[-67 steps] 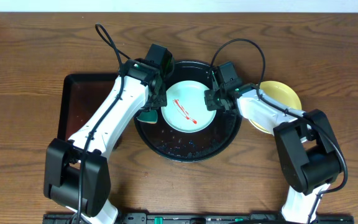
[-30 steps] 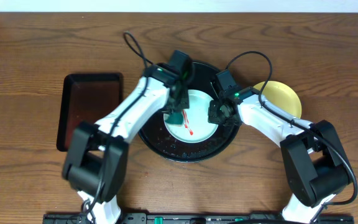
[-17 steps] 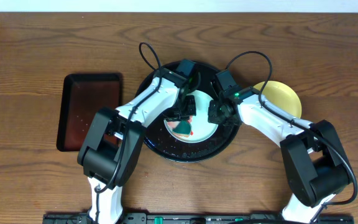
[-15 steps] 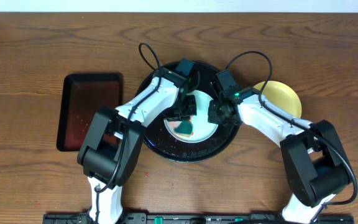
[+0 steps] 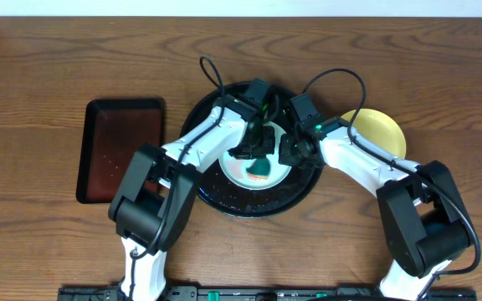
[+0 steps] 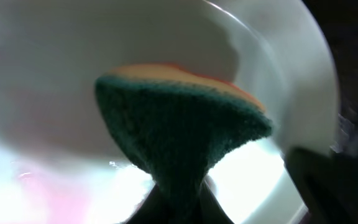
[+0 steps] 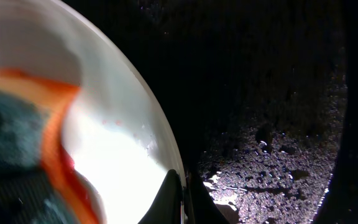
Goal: Clean dirty plates on tray and stack at the side
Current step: 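Scrub the pale green plate with the sponge in left gripper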
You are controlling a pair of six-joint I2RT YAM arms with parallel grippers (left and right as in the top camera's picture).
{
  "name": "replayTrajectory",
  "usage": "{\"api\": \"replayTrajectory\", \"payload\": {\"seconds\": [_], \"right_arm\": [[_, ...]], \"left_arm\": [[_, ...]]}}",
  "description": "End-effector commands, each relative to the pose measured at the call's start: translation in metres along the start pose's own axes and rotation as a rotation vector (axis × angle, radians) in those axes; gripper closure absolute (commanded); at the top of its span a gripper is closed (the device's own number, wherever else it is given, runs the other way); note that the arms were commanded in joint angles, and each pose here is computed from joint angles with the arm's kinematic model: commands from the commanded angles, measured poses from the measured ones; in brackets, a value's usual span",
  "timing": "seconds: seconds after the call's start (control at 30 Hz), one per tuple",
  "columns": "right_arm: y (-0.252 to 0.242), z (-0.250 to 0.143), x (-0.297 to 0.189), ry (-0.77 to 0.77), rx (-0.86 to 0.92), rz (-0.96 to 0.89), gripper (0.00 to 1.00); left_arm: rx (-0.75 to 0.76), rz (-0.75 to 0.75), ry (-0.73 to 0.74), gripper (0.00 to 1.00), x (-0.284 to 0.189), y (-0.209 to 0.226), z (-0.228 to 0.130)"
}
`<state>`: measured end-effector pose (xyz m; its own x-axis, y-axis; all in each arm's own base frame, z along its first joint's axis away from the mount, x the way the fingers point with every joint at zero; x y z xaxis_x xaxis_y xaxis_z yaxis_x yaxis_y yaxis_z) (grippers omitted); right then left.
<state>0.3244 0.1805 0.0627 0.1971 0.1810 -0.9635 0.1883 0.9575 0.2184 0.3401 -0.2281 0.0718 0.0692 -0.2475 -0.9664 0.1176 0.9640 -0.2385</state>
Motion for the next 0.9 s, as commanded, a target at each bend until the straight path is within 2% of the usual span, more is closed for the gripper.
{"api": "replayTrajectory", "payload": {"seconds": [0.0,0.2,0.63,0.7,0.87], "right_arm": [[-0.008,-0.014,0.019,0.058,-0.007,-0.036,0.99],[-0.009,-0.015,0.021,0.054,-0.007,-0.033,0.99],[-0.005,-0.016,0.026,0.1,-0.025,0.034,0.99],[-0.007,-0.017,0.034,0.133,-0.021,0.055,0.99],[-0.015,-0.018,0.049,0.241,0.034,0.146,0.99]], "left_arm": [[-0.086,0.364,-0.169,0.93,-0.001,0.049,0.02],[-0.083,0.455,-0.192,0.92,-0.005,0.059,0.021],[-0.07,0.535,-0.002,0.93,-0.01,0.072,-0.013],[-0.064,0.498,0.038,0.92,-0.008,0.069,-0.019],[0.005,0.288,0.133,0.93,0.0,0.047,-0.026]]}}
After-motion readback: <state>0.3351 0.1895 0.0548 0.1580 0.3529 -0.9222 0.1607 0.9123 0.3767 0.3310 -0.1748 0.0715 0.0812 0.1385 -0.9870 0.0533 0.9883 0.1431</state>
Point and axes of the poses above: each gripper's point midway between its finger pads, its own x axis out along the fingers, its own y axis along the line the jaws close on, z = x × y, the point moved 6 cm from there along -x, back along the fingers, and after that the axes turned 5 degrees about x, right-handed, at the moved point
